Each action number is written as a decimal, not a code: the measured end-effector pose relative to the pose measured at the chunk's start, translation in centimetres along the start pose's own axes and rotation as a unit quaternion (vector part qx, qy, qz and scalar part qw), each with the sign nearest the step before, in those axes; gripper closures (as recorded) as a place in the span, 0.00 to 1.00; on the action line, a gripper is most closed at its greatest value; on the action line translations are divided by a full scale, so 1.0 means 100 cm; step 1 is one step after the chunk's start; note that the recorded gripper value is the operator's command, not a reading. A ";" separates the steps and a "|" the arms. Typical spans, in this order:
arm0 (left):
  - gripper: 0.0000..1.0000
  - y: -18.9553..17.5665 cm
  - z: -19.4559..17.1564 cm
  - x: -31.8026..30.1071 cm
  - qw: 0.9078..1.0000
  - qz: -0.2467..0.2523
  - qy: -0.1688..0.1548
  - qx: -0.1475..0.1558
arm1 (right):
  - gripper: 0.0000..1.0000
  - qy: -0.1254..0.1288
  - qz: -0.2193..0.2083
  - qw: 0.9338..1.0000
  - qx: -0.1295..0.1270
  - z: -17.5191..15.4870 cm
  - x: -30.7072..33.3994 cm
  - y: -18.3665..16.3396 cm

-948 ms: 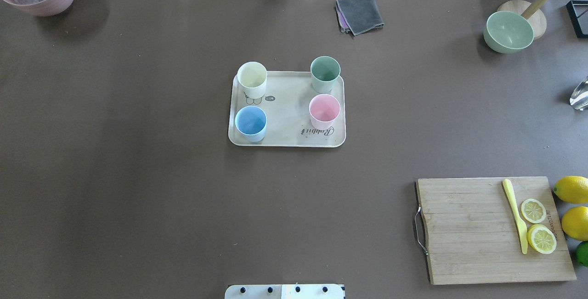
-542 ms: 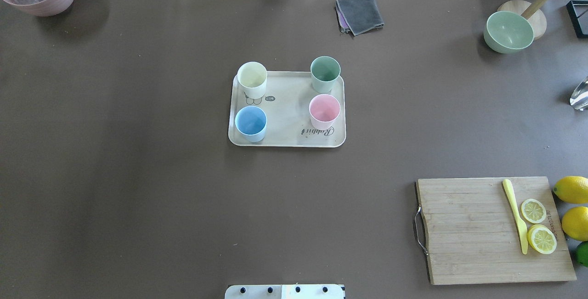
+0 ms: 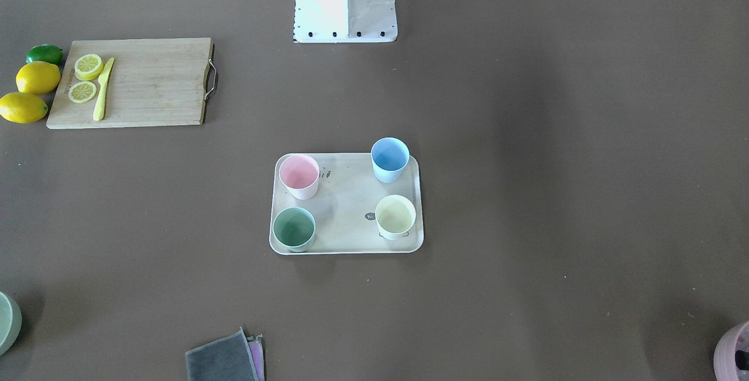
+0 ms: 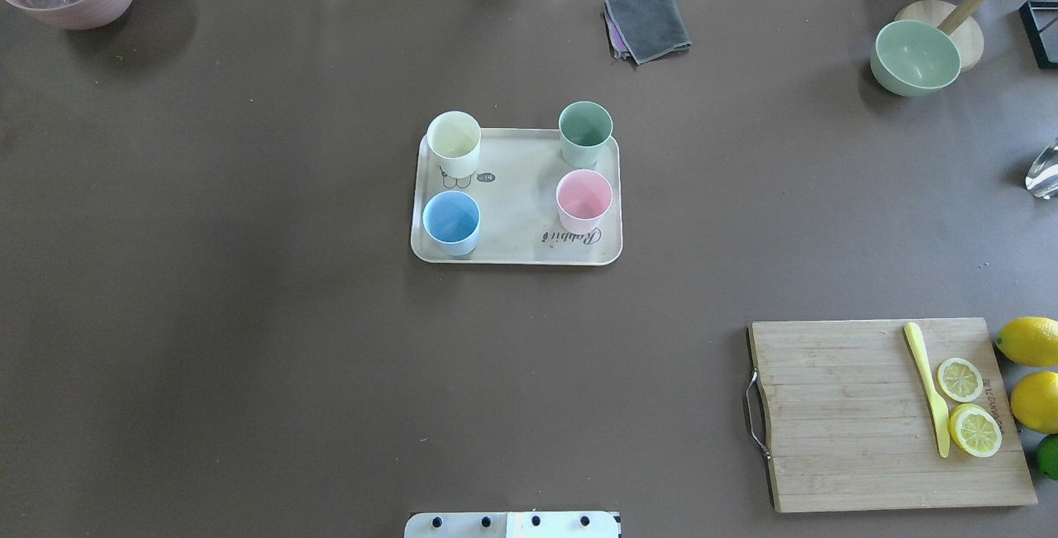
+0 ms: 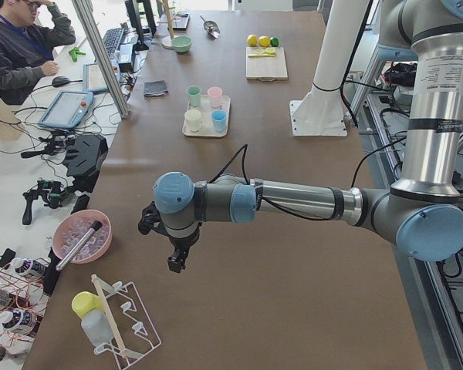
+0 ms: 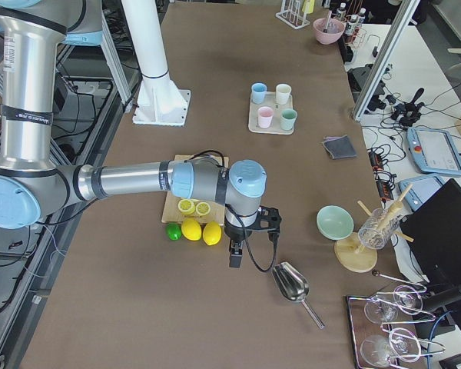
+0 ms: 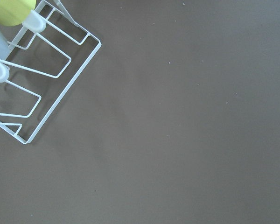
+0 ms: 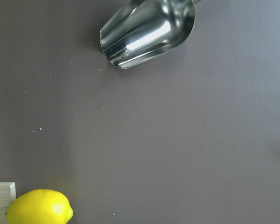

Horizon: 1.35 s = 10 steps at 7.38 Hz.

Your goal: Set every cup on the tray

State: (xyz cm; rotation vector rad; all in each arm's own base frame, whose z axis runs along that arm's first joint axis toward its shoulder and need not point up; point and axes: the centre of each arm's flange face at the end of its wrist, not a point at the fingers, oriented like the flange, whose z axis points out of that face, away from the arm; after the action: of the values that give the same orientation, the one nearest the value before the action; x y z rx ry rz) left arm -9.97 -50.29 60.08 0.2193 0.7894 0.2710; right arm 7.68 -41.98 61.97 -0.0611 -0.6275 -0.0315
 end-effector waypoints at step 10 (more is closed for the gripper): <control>0.02 0.001 -0.005 0.006 1.000 0.017 -0.006 0.015 | 0.00 -0.001 -0.014 1.000 -0.005 0.006 -0.011 -0.003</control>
State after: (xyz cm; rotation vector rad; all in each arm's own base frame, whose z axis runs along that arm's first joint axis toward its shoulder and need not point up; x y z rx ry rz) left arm -9.98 -49.93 59.37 0.2632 0.7786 0.2904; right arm 6.47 -42.23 61.82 -0.0621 -0.6309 -0.0626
